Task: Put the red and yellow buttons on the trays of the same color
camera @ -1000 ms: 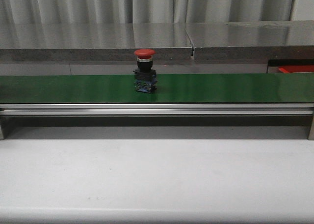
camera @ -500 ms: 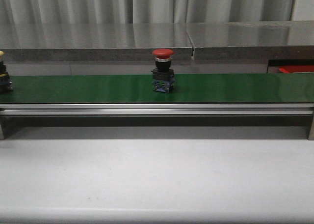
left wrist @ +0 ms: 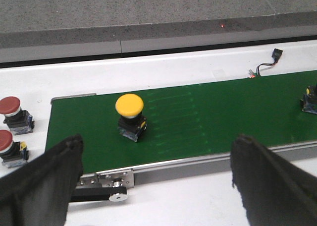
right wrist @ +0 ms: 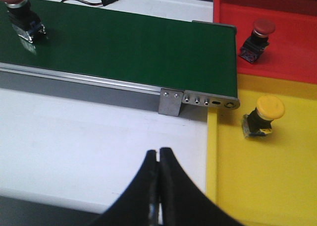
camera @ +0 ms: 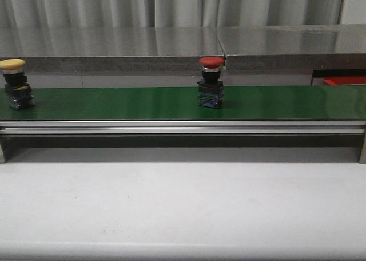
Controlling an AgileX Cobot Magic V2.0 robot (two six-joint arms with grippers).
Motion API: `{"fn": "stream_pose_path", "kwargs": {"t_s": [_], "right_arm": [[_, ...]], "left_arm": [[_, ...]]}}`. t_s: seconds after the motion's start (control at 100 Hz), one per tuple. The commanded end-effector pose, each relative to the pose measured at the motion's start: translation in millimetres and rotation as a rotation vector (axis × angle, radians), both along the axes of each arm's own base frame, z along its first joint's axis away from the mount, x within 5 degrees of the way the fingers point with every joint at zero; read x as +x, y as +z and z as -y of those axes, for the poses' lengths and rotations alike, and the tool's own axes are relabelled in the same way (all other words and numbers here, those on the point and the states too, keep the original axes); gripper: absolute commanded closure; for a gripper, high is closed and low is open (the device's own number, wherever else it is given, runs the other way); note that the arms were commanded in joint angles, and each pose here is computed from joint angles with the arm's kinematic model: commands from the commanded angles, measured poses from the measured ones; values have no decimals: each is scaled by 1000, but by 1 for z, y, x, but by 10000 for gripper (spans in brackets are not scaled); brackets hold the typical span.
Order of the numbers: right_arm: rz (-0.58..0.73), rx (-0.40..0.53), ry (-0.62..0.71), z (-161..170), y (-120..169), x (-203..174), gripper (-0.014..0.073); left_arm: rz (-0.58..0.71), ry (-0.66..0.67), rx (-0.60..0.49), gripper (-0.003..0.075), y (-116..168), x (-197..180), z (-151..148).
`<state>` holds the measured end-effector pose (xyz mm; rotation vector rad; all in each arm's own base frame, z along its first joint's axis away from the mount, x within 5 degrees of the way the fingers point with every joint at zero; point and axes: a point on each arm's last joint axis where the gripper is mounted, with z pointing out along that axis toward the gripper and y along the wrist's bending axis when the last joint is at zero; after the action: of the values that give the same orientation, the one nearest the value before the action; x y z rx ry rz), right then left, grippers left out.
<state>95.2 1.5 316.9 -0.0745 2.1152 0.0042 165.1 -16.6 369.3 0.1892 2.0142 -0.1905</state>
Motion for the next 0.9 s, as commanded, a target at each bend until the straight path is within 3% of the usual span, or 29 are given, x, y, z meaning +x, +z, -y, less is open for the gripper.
{"fn": "stream_pose_path", "kwargs": {"t_s": [0.0, 0.17, 0.39, 0.73, 0.83, 0.89], "right_arm": [[84, -7, -2, 0, 13, 2, 712], [86, -7, -2, 0, 13, 2, 712], [87, -7, -2, 0, 13, 2, 712], [46, 3, 6, -1, 10, 1, 697], [-7, 5, 15, -2, 6, -2, 577], [-34, 8, 20, -2, 4, -3, 437]], "left_arm": [[140, 31, -34, 166, 5, -22, 0], [192, 31, -68, 350, -14, -57, 2], [177, 19, -66, 743, -34, -74, 4], [172, 19, -66, 739, -35, -73, 4], [172, 19, -66, 739, -35, -73, 4], [172, 19, -66, 739, -35, -73, 4]]}}
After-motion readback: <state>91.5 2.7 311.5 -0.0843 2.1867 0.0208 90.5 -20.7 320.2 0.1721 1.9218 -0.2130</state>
